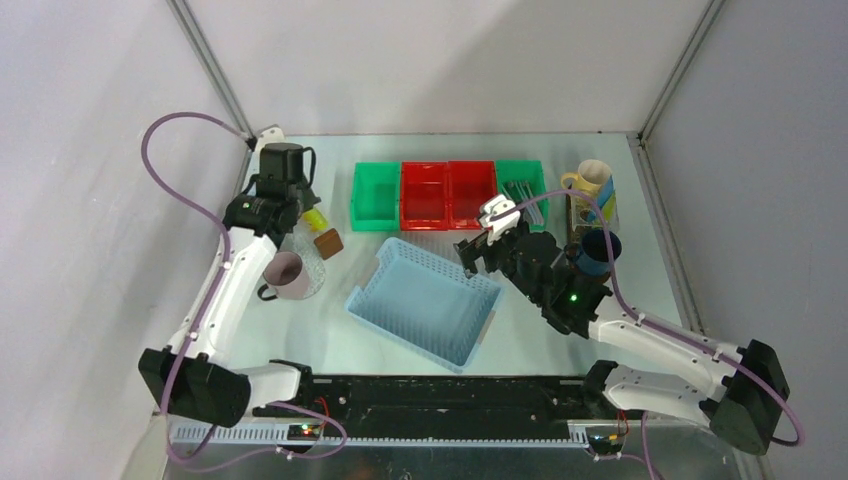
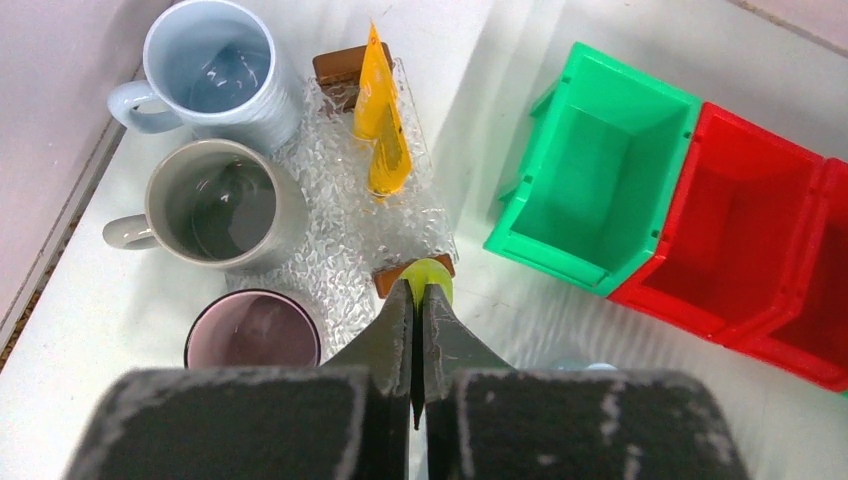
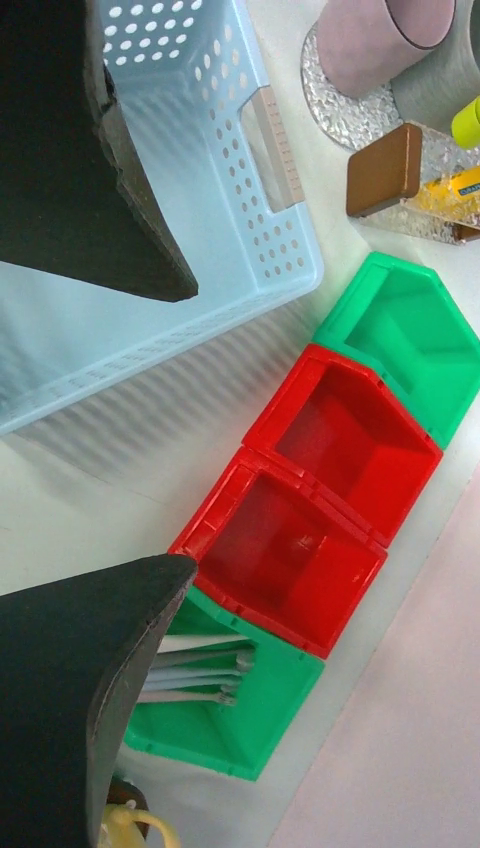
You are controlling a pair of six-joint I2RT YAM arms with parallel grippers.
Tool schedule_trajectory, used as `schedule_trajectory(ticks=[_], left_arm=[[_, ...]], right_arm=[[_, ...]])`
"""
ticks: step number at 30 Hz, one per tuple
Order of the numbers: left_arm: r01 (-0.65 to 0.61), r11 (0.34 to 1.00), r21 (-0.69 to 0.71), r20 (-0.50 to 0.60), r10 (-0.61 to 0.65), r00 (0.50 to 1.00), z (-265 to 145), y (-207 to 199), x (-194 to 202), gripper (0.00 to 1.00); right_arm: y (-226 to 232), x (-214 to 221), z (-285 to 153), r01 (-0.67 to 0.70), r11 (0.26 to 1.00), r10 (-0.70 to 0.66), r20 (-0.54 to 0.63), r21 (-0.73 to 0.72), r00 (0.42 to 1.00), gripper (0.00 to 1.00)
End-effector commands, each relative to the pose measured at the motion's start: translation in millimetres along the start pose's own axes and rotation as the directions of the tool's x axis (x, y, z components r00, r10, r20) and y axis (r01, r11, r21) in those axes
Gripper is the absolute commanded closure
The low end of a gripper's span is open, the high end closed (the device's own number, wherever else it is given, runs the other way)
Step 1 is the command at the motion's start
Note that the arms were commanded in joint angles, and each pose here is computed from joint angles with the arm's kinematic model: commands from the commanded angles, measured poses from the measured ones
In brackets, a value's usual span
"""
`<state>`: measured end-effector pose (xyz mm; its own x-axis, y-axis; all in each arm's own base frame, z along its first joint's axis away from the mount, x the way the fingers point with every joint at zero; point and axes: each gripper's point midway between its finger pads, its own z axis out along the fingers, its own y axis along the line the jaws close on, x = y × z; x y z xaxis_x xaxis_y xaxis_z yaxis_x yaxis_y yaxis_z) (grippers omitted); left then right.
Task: Prepare toiletry sets of a toothbrush and toothpaste on the tray
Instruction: Pick up the toothpaste from the storage box.
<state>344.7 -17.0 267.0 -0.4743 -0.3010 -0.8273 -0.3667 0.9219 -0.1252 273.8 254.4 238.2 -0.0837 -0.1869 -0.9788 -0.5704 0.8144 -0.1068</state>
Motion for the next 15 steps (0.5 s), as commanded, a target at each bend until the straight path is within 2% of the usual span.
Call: schedule_trajectory(ticks=[1,15], left_arm=[[0.029,0.999,-0.044,0.074,-0.025,0.997,16.6,6.5,-14.2,1.0],[0.042,0.992,-0.118,0.06,-0.035,0.998,53.8,21.6,-2.2,1.0]], right_arm=[[0.6,2.0,-7.5,-0.045,0.999,0.045,-0.008,-0.015,0.999,0.01],[-13.0,13.7,-17.6,-0.049,0.998,0.049,-0.024,0.026,0.998,0.01]])
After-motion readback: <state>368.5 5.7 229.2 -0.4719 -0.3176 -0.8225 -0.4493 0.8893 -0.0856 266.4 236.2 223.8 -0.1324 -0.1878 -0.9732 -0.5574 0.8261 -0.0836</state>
